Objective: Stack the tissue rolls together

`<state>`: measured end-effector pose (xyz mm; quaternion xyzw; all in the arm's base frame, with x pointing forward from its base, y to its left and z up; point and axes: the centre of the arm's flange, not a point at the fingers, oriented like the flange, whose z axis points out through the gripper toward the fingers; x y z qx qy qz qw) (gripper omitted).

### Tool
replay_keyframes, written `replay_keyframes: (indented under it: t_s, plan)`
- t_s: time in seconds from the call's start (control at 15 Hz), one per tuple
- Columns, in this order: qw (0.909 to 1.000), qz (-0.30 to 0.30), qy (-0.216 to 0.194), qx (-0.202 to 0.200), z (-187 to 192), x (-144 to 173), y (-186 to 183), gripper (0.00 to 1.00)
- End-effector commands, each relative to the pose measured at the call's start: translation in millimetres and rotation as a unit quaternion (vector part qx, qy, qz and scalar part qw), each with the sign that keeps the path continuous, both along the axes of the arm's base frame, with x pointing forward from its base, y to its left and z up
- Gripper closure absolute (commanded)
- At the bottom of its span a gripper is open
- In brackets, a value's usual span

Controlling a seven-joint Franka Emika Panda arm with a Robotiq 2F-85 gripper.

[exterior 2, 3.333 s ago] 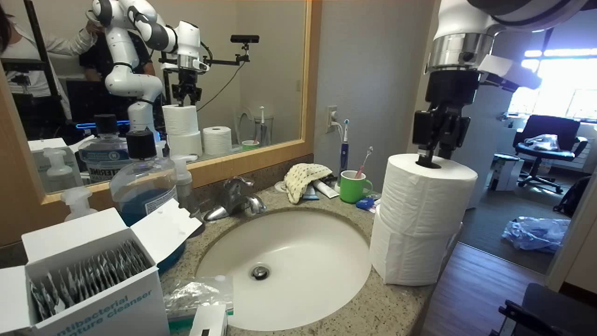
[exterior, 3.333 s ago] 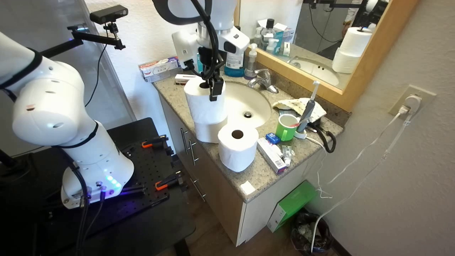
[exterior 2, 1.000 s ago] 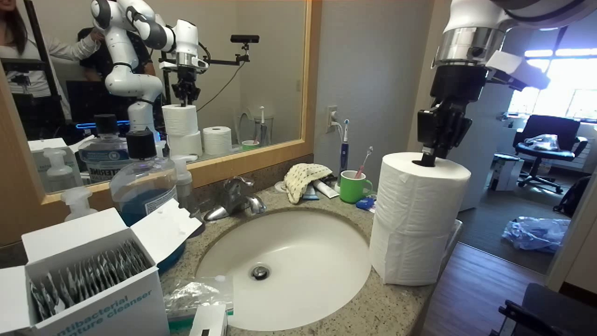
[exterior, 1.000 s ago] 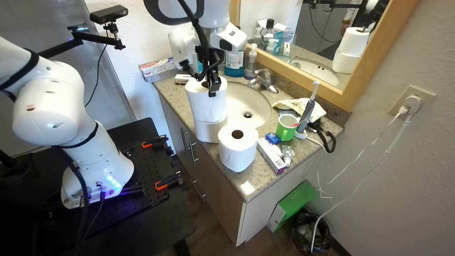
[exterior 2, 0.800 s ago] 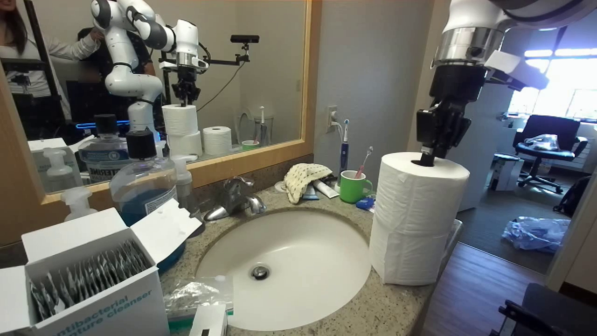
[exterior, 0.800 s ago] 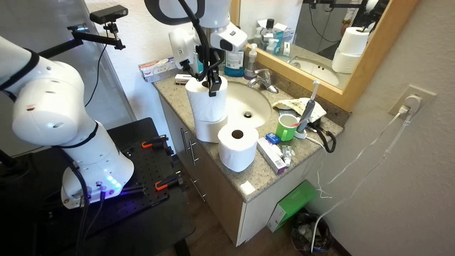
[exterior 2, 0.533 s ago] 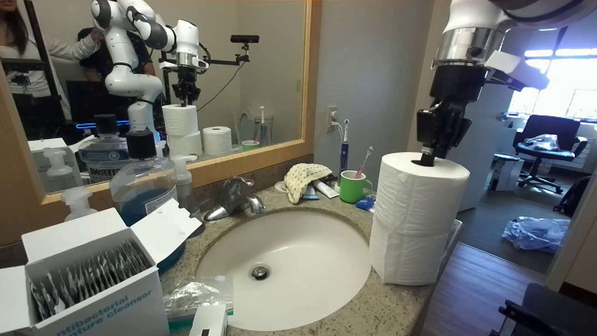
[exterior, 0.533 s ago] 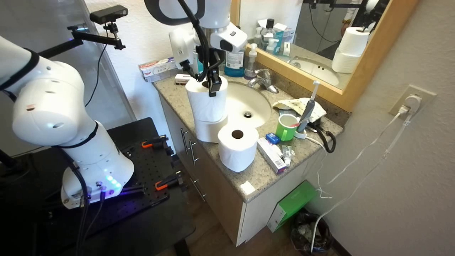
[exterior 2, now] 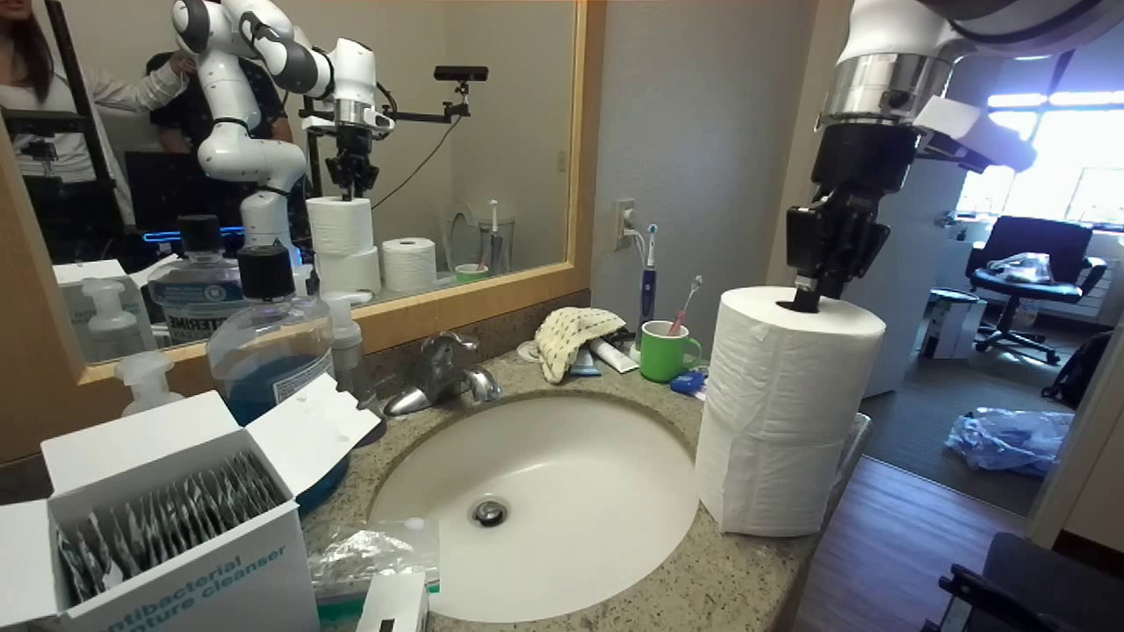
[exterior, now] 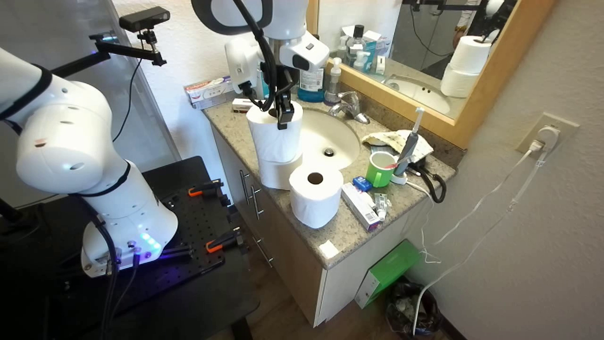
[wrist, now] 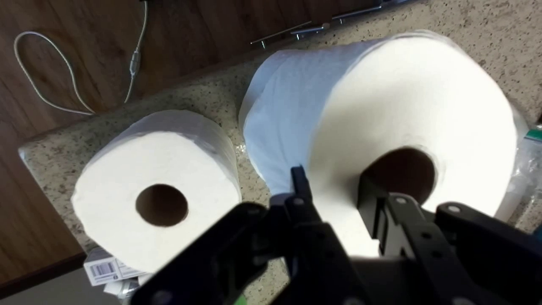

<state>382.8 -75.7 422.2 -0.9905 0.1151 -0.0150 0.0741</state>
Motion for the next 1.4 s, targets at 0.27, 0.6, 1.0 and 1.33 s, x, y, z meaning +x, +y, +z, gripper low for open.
replay_keyframes:
  t_s: [0.27,0.6,1.0,1.33]
  plan:
    - [0.9998,-0.013,-0.012,0.011,1.4,-5.8,-8.8,0.25]
    - [0.9995,-0.016,-0.028,0.002,20.5,-13.3,-7.6,0.33]
    - [0.9957,-0.020,-0.089,-0.014,67.1,-40.5,0.5,0.40]
    - [0.9916,-0.022,-0.127,-0.010,91.5,-50.0,-5.0,0.02]
